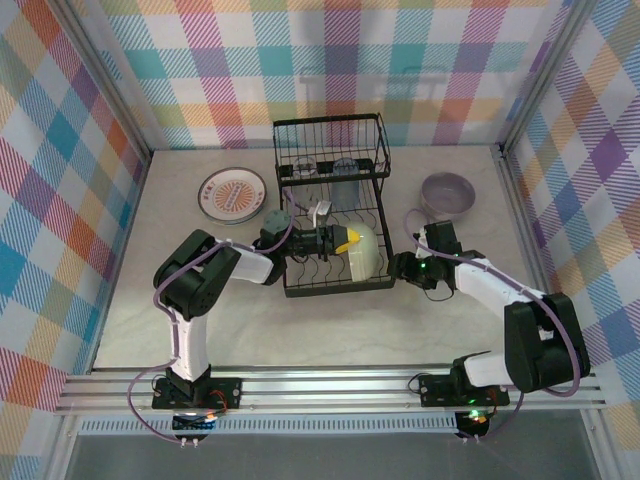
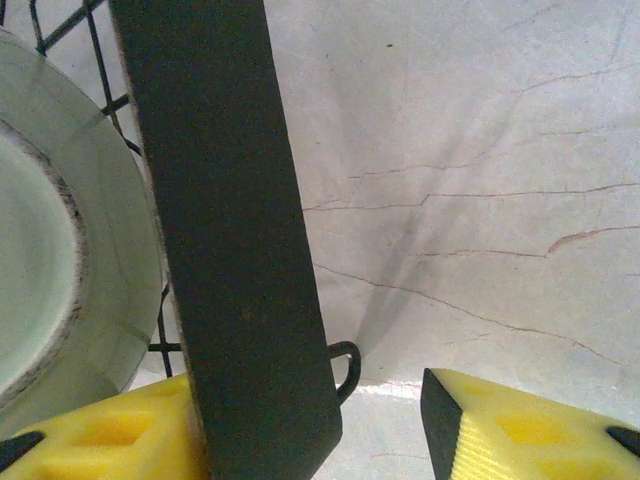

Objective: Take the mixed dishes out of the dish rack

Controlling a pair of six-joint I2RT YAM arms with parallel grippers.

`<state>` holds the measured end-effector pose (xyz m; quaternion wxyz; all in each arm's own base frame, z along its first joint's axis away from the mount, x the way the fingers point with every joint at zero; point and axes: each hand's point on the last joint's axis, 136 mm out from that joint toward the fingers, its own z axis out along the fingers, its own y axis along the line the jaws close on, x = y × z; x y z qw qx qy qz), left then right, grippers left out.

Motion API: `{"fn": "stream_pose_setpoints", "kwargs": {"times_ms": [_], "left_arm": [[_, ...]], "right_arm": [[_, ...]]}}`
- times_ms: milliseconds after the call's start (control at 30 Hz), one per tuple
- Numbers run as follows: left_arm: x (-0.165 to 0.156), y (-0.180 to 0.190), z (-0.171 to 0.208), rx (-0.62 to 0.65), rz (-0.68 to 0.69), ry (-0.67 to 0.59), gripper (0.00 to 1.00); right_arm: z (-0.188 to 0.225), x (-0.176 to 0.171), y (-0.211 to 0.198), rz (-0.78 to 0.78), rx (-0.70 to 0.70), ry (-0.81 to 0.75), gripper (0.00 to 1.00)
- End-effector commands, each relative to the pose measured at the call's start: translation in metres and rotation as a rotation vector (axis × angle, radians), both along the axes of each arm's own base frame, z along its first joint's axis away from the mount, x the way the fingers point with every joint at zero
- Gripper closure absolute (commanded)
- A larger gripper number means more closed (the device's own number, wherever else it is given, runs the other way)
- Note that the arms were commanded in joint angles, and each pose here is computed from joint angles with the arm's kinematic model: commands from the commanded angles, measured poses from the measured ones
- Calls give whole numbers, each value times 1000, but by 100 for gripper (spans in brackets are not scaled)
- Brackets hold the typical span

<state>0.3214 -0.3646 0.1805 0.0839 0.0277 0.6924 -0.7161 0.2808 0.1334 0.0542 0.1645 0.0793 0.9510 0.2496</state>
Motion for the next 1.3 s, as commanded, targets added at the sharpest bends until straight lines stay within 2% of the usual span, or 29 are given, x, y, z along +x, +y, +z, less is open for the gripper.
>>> {"fn": "stream_pose_setpoints", "kwargs": {"times_ms": [0, 400, 867, 1267], "left_arm": [[0, 7, 22, -60, -7, -101, 100], [1, 3, 38, -86, -30, -161, 100], [-11, -16, 45, -101, -122, -239, 100], [-21, -19, 57, -113, -186, -325, 100]], "right_arm": [[7, 10, 5, 21, 2, -33, 45], [1, 12, 4, 9, 0, -23, 49], [0, 10, 9, 21, 18, -17, 65], [3, 12, 8, 8, 11, -24, 67]]}}
